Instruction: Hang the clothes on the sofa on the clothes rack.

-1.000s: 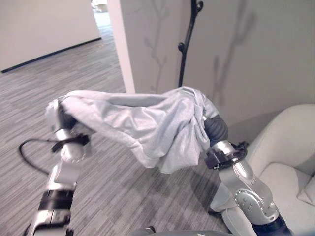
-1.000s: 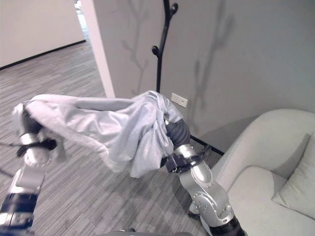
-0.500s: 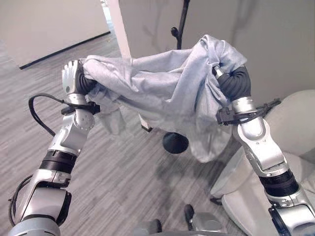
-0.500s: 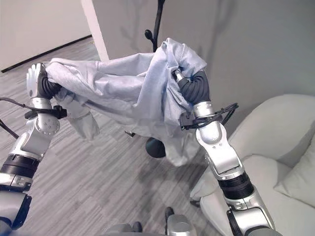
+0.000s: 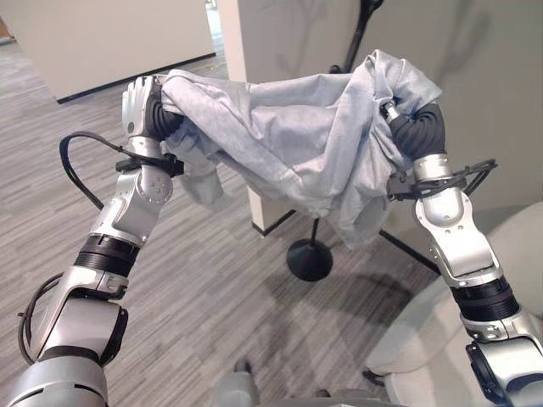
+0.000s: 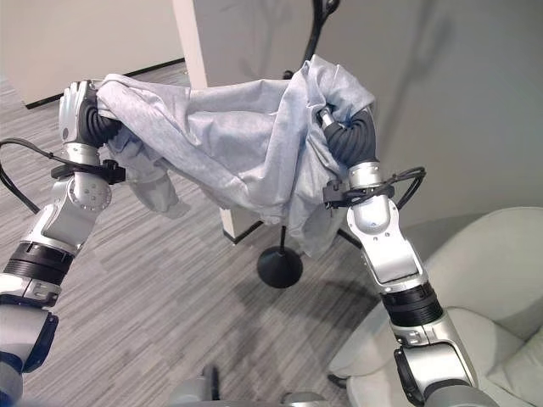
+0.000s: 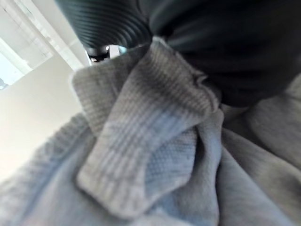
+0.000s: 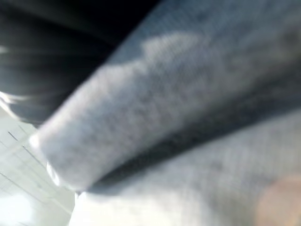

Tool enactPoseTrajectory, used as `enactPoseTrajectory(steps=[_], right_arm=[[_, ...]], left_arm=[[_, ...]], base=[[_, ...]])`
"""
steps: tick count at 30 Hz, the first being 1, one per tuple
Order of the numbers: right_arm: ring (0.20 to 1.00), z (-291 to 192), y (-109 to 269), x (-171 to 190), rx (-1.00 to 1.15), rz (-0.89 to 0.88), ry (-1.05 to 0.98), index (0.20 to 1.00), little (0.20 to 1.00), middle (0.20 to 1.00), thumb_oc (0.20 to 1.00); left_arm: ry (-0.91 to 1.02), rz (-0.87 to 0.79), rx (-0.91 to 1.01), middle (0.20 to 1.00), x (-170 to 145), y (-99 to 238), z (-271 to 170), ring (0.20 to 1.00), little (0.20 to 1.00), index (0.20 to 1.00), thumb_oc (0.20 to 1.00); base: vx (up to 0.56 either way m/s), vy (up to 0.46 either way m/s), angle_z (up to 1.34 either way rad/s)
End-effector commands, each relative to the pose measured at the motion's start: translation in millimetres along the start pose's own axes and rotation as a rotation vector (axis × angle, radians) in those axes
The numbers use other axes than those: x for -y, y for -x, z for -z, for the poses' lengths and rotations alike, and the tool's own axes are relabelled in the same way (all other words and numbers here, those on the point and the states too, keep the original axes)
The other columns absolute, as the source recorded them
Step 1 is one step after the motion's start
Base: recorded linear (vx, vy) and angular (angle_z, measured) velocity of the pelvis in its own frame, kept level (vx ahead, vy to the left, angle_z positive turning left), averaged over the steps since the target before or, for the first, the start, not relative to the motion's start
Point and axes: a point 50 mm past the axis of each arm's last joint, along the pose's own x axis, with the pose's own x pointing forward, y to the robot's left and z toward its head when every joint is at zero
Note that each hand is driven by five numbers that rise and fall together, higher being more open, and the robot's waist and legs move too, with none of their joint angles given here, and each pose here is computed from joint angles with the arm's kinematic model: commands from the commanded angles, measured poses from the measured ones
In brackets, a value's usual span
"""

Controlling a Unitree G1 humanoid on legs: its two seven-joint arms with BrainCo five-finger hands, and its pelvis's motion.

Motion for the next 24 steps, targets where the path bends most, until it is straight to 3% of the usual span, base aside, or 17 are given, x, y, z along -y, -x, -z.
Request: enactPoseTrajectory(steps=[1, 6, 8, 15, 24], right_arm=[[0.2, -29, -32, 39, 0.153, 0.188, 0.222, 0.2, 0.2, 0.2, 0.2], [0.2, -24, -48, 71, 0.135, 0.309, 0.451, 0.2, 0.2, 0.2, 0.2], [0.2, -27, -55, 105, 0.138, 0.428, 0.676, 0.2, 0.2, 0.2, 0.2], [0.2, -30, -47, 128, 0.142, 0.552, 0.748, 0.2, 0.2, 0.2, 0.2], [0.2, -24, -45, 141, 0.119, 0.576, 0.772, 0.2, 0.2, 0.2, 0.2]], left_arm=[[-0.045, -0.183, -0.022, 0.2, -58, -33, 8, 0.2, 0.2, 0.2, 0.2], [-0.04, -0.201, -0.007, 0.2, -56, -37, 3, 0.2, 0.2, 0.2, 0.2], [-0.011, -0.271, -0.026, 0.2, -60, -30, 5, 0.2, 0.2, 0.2, 0.2], [0.047, -0.366, -0.037, 0.2, -63, -12, 5, 0.2, 0.2, 0.2, 0.2], [0.036, -0.428, -0.059, 0.2, -73, -17, 9, 0.2, 0.2, 0.2, 0.2]], base=[[0.22, 0.265, -0.89], [0.36, 0.332, -0.09], [0.47, 0.398, 0.11], [0.16, 0.184, -0.36], [0.07, -0.067, -0.04]])
